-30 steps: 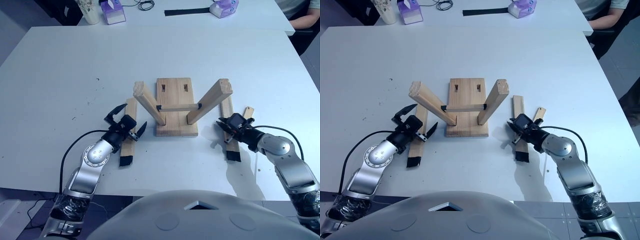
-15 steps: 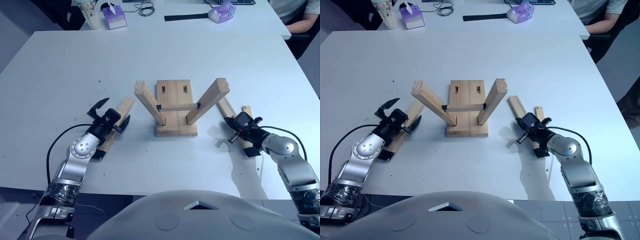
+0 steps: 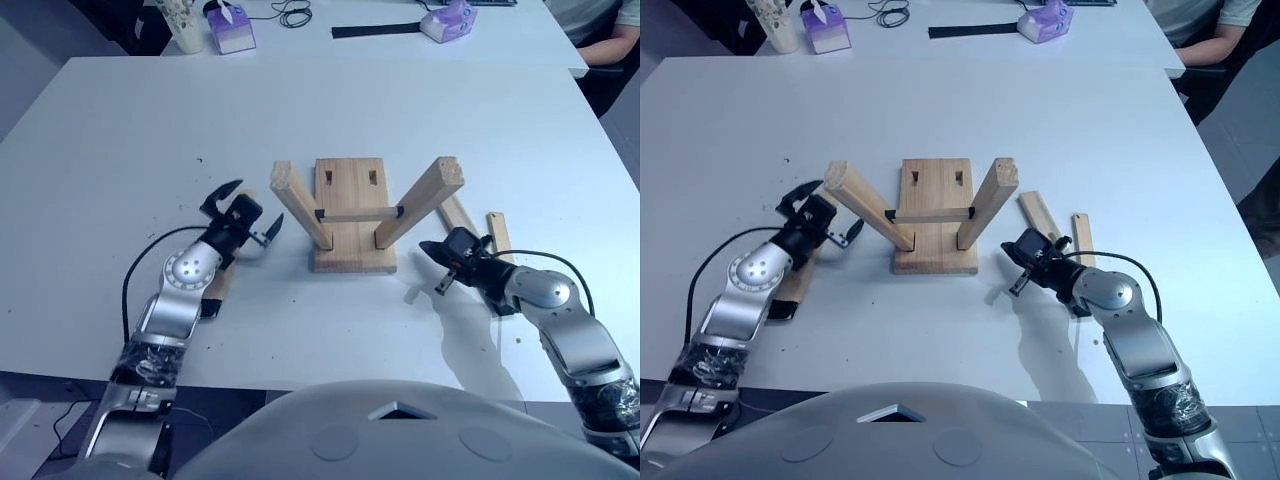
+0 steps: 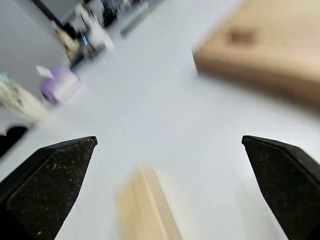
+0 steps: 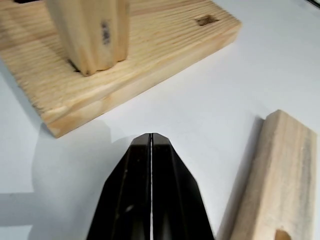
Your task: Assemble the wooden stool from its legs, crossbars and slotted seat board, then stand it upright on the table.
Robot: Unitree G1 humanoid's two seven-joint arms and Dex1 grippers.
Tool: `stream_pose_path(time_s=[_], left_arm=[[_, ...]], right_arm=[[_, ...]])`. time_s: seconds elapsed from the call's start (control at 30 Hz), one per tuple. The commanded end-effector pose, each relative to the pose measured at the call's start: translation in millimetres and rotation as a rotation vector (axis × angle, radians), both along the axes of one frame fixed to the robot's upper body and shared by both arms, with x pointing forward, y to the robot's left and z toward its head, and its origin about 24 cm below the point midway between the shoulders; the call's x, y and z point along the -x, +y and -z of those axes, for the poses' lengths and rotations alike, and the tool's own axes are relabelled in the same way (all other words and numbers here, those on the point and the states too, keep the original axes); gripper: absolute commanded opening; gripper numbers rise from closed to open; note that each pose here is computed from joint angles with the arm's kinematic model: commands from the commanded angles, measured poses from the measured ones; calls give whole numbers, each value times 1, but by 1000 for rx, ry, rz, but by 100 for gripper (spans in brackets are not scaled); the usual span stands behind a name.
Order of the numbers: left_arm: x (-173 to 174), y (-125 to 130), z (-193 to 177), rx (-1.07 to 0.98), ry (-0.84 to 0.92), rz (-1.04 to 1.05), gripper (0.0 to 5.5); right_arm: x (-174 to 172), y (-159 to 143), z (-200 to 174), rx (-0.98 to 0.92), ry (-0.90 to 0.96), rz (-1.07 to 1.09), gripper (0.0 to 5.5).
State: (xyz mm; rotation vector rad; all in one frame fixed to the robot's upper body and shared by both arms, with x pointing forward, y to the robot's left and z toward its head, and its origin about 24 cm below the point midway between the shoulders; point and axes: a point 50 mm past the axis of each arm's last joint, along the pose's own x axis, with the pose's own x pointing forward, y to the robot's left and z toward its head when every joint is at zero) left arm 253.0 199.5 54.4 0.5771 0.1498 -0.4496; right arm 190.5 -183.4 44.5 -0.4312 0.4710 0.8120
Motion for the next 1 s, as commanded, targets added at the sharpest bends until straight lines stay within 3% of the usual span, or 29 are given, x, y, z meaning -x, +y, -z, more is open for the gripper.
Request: stream_pose_path(time_s=[0.03, 0.17, 0.37, 0.6, 0.77, 1.0], left_arm=[[-15, -12, -17, 16, -48, 45, 540], [-17, -26, -19, 41, -58, 98, 540], [-8, -48, -22, 89, -51, 200, 540], [5, -93, -18, 124, -22, 345, 540], [6, -101, -16, 131, 1, 354, 540], [13, -116, -19, 132, 21, 417, 540]], right_arm=[[0, 1, -6, 63, 4, -89, 1], [7, 0, -6, 112, 41, -178, 1], [18, 13, -25, -1, 112, -294, 1], [24, 14, -19, 11, 200, -358, 1], [21, 12, -1, 57, 210, -327, 1], [-17, 3, 3, 80, 68, -158, 1]])
